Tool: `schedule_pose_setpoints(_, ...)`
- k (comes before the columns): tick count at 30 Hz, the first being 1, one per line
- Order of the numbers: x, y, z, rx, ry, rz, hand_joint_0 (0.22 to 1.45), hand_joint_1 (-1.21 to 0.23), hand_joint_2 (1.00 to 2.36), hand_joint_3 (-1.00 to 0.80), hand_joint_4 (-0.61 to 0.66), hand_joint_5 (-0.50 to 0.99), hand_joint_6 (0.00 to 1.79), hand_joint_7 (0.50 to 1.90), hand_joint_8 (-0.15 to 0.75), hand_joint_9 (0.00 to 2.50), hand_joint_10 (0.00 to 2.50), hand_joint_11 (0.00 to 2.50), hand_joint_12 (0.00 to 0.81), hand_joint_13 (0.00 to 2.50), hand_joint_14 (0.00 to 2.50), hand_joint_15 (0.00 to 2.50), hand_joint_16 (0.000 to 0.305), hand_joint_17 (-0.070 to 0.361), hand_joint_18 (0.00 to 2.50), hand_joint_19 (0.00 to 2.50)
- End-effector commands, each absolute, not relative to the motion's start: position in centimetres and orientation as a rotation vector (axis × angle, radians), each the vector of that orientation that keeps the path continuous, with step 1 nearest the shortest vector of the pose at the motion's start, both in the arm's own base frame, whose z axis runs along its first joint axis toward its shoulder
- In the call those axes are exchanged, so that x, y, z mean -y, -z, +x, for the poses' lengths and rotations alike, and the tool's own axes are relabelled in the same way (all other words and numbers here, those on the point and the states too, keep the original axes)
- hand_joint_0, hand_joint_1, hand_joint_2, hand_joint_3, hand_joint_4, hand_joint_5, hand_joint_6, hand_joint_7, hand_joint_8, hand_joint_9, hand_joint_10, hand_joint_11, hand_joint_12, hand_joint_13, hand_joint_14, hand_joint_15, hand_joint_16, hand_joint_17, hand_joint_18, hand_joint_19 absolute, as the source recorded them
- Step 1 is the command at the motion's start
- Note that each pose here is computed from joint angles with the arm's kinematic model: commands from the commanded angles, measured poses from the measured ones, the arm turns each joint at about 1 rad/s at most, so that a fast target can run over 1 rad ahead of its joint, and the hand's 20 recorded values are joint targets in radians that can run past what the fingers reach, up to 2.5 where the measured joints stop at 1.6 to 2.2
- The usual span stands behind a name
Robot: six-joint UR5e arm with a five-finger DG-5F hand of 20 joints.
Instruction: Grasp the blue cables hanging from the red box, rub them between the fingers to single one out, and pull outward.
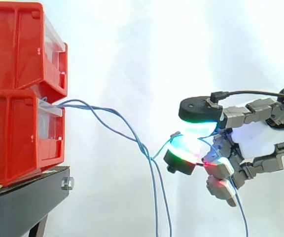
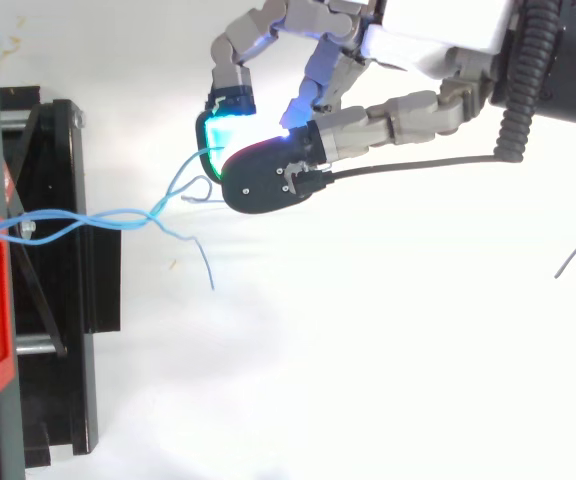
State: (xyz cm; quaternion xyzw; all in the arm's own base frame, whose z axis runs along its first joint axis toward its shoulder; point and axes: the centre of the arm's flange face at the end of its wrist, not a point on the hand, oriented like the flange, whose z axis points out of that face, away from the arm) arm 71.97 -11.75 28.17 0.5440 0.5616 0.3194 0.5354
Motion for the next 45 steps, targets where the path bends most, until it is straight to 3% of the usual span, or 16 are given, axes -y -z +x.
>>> schedule_pose_setpoints(1,11.74,-28.13,71.98,-1.338,-0.76,1.296,0.64,-0.87,1.03,-0.02,-0.11,-0.09,0.93,1.14,0.204,1.24,0.03,0.87,0.29,1.1,0.03,0.99,0.039,0.089,0.93,0.85)
schedule_pose_setpoints(45,11.74,-28.06,71.95,-1.339,-0.76,1.297,0.64,-0.87,1.03,-0.02,-0.1,-0.09,0.93,1.15,0.208,1.24,0.03,0.88,0.292,1.11,0.04,0.99,0.04,0.09,0.94,0.85)
